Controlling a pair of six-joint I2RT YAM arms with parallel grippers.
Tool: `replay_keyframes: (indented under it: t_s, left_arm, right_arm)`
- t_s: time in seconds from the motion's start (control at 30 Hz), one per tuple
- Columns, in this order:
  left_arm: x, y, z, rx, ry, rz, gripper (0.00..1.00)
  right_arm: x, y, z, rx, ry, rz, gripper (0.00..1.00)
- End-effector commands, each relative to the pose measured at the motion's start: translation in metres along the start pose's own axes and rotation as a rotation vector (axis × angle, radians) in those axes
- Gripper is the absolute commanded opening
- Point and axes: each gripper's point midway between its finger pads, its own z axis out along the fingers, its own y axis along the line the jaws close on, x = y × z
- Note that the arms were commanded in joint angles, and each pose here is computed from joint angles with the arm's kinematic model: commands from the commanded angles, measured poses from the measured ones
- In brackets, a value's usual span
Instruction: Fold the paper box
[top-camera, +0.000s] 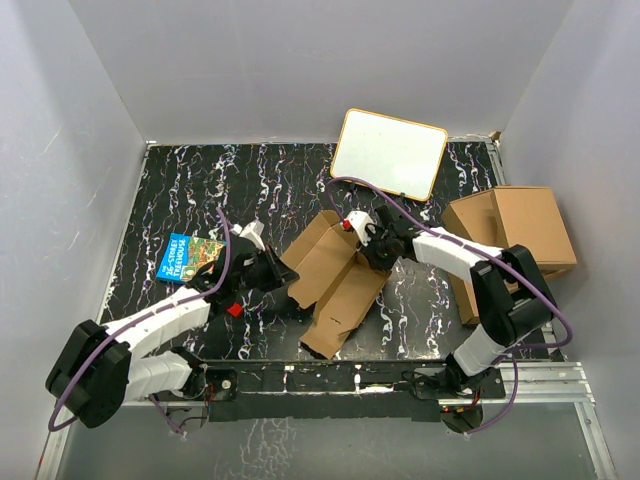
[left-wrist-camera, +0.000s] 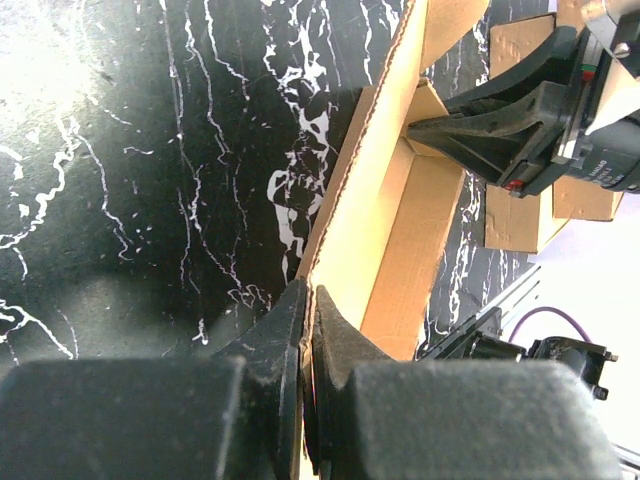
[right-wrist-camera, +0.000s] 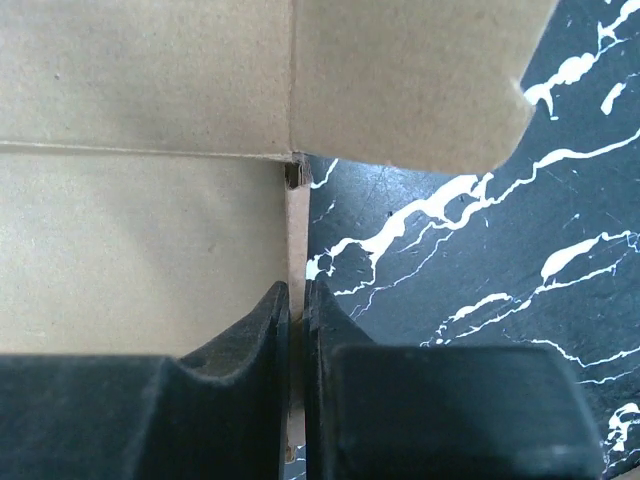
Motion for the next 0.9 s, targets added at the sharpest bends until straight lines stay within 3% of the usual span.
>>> replay_keyframes:
  t_s: [0.0, 0.2, 0.4, 0.5, 0.63, 0.77, 0.87]
  left_arm:
    - [-0.008, -0.014, -0.003, 0.008, -0.003, 0.044, 0.0]
    - [-0.01, -0.018, -0.003, 0.005, -0.004, 0.053, 0.0]
    - [-0.013, -0.019, -0.002, -0.004, -0.001, 0.059, 0.0]
    - [-0.015, -0.02, -0.004, -0.013, -0.005, 0.068, 0.0]
    - [-0.016, -0.021, -0.005, -0.018, -0.003, 0.082, 0.0]
    - [-0.015, -0.022, -0.003, -0.013, 0.006, 0.084, 0.0]
    - [-0.016, -0.024, -0.002, -0.007, 0.007, 0.085, 0.0]
  right_arm:
    - [-0.018, -0.033, -0.009, 0.196, -0.072, -0.013, 0.08]
    - [-0.017, -0.027, -0.011, 0.17, -0.079, -0.038, 0.09]
    - [-0.021, -0.018, -0.014, 0.127, -0.106, -0.049, 0.27]
    - [-0.026, -0.016, -0.019, 0.123, -0.131, -0.054, 0.3]
    - [-0.026, -0.015, -0.018, 0.117, -0.137, -0.049, 0.3]
    - [-0.023, -0.019, -0.011, 0.127, -0.119, -0.03, 0.22]
    - [-0.021, -0.017, -0.007, 0.113, -0.114, -0.028, 0.23]
